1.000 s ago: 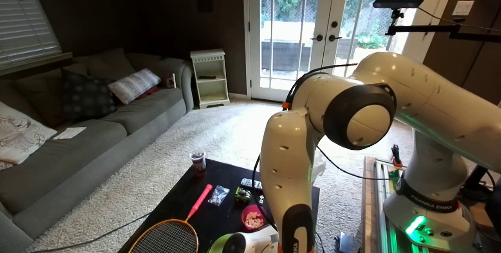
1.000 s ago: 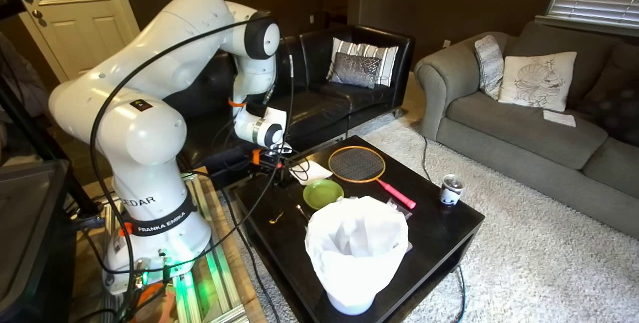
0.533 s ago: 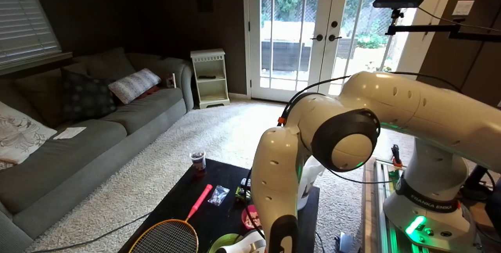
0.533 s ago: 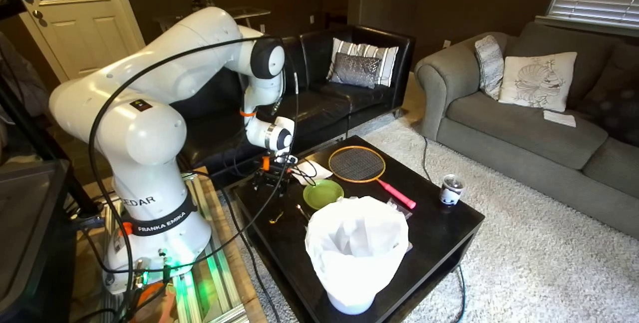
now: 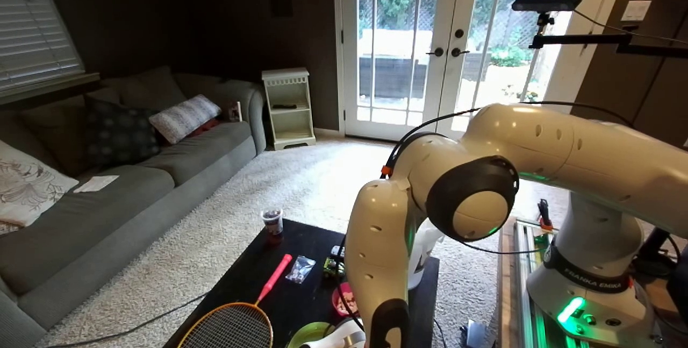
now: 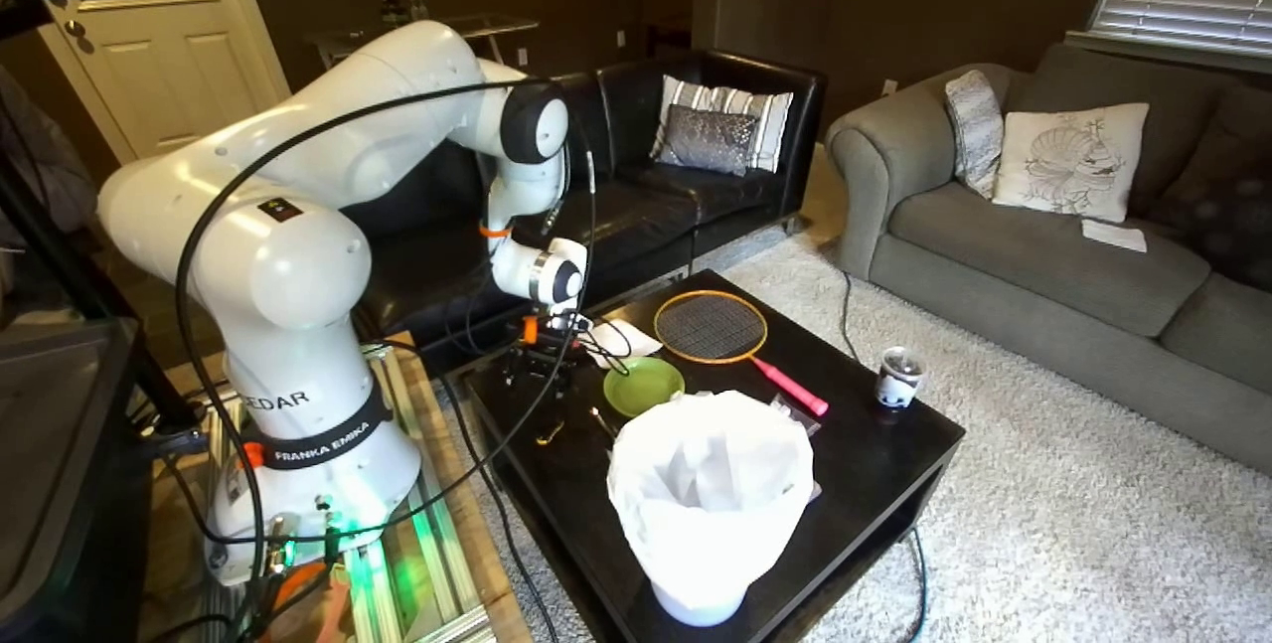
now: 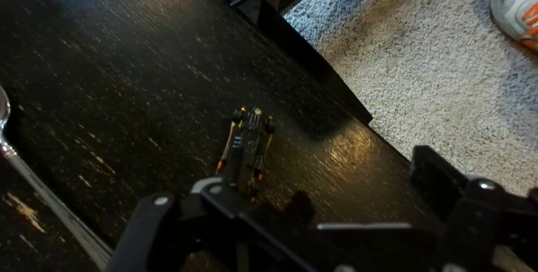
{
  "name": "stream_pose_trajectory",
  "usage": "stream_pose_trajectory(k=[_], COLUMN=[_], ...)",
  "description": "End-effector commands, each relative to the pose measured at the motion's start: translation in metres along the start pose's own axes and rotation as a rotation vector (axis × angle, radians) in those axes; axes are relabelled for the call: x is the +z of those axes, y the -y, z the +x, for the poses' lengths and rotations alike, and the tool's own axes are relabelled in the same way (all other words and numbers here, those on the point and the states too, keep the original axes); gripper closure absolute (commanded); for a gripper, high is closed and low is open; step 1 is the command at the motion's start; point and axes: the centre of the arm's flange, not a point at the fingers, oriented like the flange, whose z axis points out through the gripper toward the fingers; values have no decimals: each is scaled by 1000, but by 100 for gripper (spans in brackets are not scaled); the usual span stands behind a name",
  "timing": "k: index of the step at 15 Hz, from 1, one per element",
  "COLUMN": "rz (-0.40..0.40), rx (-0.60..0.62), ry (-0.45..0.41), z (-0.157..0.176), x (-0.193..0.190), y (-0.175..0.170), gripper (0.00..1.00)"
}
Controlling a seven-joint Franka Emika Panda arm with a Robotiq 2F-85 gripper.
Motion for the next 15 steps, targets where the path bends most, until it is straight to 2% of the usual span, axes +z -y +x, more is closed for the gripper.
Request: stream_pose_trajectory(k=[1,4,15], rz=[-52,-49,-39], rx=[11,18,93], ry=[88,111,94], z=[5,5,10], x=[21,35,63], y=[-7,-12,-30], gripper=[0,0,1])
